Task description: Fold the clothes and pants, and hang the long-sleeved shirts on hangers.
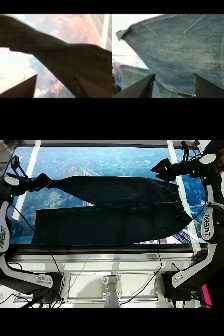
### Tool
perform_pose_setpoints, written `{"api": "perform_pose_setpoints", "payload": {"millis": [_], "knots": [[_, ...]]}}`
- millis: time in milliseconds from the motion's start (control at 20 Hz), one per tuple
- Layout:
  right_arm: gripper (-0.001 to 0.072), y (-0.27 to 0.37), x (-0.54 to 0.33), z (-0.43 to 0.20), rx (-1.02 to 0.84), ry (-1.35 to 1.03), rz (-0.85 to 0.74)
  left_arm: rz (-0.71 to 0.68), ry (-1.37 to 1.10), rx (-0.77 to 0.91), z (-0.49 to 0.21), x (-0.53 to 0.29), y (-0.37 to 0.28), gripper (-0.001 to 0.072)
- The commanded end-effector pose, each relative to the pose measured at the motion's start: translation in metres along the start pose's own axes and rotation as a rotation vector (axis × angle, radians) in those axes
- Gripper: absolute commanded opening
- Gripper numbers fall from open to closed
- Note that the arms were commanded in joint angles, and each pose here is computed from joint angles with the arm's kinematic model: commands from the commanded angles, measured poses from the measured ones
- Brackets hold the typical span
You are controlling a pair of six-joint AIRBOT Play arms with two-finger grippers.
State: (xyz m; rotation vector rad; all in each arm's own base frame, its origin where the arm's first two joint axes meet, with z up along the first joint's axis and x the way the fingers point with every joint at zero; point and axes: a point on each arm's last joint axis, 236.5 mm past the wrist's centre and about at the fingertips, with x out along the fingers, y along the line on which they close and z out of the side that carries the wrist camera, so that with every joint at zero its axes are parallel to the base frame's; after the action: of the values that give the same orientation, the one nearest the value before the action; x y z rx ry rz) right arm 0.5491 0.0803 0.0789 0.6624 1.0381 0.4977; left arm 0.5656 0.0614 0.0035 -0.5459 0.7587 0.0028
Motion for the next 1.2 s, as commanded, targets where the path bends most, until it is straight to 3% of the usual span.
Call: {"api": "perform_pose_setpoints", "payload": {"millis": [0, 50, 650, 750, 850, 1000, 1150], "knots": [[0.0553, -0.002, 0.002, 0.002, -0.002, -0.012, -0.015, -0.023, -0.004, -0.205, -0.009, 0.029, 0.013, 0.0603], [0.0553, -0.002, 0.002, 0.003, -0.002, -0.012, -0.015, -0.032, -0.017, -0.249, -0.008, 0.035, 0.015, 0.0641], [0.0552, -0.002, 0.002, 0.002, -0.002, -0.011, -0.015, 0.070, -0.203, -0.282, 0.020, 0.051, 0.054, 0.0625], [0.0552, -0.002, 0.002, 0.002, -0.002, -0.012, -0.015, 0.075, -0.225, -0.289, 0.023, 0.053, 0.054, 0.0487], [0.0552, -0.001, 0.002, 0.003, -0.003, -0.012, -0.014, 0.088, -0.256, -0.281, 0.026, 0.057, 0.054, 0.0438], [0.0552, -0.001, 0.002, 0.003, -0.003, -0.012, -0.014, 0.102, -0.276, -0.274, 0.024, 0.065, 0.054, 0.0077], [0.0552, -0.001, 0.002, 0.003, -0.003, -0.013, -0.015, 0.122, -0.306, -0.271, 0.026, 0.068, 0.058, 0.0018]]}}
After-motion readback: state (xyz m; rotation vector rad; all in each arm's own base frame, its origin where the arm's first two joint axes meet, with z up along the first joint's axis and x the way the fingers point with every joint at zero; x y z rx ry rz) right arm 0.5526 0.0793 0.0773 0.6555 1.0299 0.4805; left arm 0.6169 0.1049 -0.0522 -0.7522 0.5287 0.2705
